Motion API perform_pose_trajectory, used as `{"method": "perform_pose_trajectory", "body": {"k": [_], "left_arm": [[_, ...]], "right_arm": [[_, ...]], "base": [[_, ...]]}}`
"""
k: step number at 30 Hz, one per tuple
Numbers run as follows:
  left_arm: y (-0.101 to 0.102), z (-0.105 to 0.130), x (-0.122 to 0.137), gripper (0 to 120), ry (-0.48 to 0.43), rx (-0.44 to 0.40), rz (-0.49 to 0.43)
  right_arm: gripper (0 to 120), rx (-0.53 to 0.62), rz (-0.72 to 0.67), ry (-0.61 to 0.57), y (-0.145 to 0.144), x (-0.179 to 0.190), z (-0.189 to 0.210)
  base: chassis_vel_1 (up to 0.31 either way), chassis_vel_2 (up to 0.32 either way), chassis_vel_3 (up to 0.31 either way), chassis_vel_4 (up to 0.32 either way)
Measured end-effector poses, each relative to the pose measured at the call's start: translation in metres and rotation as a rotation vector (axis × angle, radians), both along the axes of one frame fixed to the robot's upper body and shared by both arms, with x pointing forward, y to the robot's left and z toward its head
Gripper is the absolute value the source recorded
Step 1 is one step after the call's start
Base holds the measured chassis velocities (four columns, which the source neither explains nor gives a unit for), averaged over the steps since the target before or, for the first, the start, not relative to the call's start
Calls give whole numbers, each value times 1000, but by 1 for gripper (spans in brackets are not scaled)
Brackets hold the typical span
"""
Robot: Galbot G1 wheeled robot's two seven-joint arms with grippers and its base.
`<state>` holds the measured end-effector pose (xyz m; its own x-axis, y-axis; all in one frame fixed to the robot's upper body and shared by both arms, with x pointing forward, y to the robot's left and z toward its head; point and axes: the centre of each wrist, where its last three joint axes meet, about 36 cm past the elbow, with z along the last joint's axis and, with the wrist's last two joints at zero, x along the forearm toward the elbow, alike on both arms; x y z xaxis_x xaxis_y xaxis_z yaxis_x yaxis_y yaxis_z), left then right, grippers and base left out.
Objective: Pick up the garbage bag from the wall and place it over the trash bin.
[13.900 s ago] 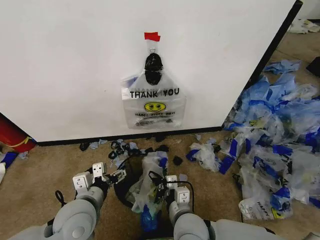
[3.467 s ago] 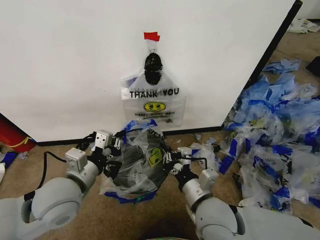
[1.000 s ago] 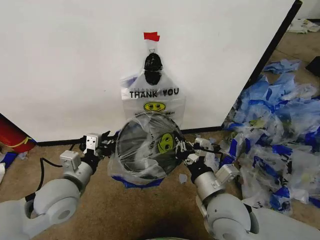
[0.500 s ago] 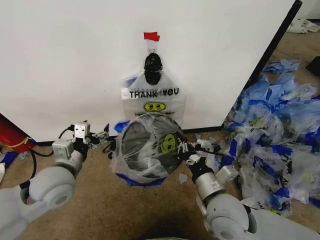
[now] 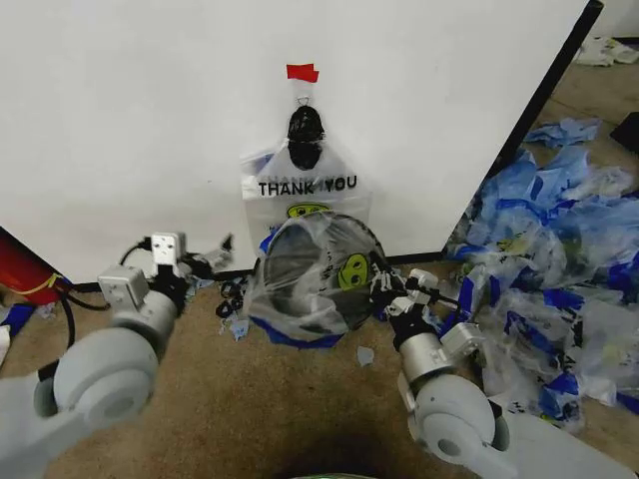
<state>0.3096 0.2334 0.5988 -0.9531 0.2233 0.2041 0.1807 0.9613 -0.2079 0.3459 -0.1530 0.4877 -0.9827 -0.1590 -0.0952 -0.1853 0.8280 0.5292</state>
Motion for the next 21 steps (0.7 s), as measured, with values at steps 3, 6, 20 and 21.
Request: {"method": "perform_pose_trajectory", "body": {"k": [3, 6, 20, 21], "left_arm": [[-4, -2, -6, 100, 80, -55, -9], [-7, -6, -8, 99, 155, -113, -16], [-11, -8, -8, 99, 143, -151, -39], [-11, -8, -7, 99, 141, -152, -39]], "right_arm": [[1, 24, -28, -7, -3, 6, 4], [1, 54, -63, -18, -10, 12, 12], [1, 38, -84, -7, -17, 13, 12], [1, 36, -81, -3, -15, 12, 11]], "base": [[0, 0, 0, 0], [0, 0, 0, 0], [0, 0, 0, 0], [0, 0, 0, 0]]}}
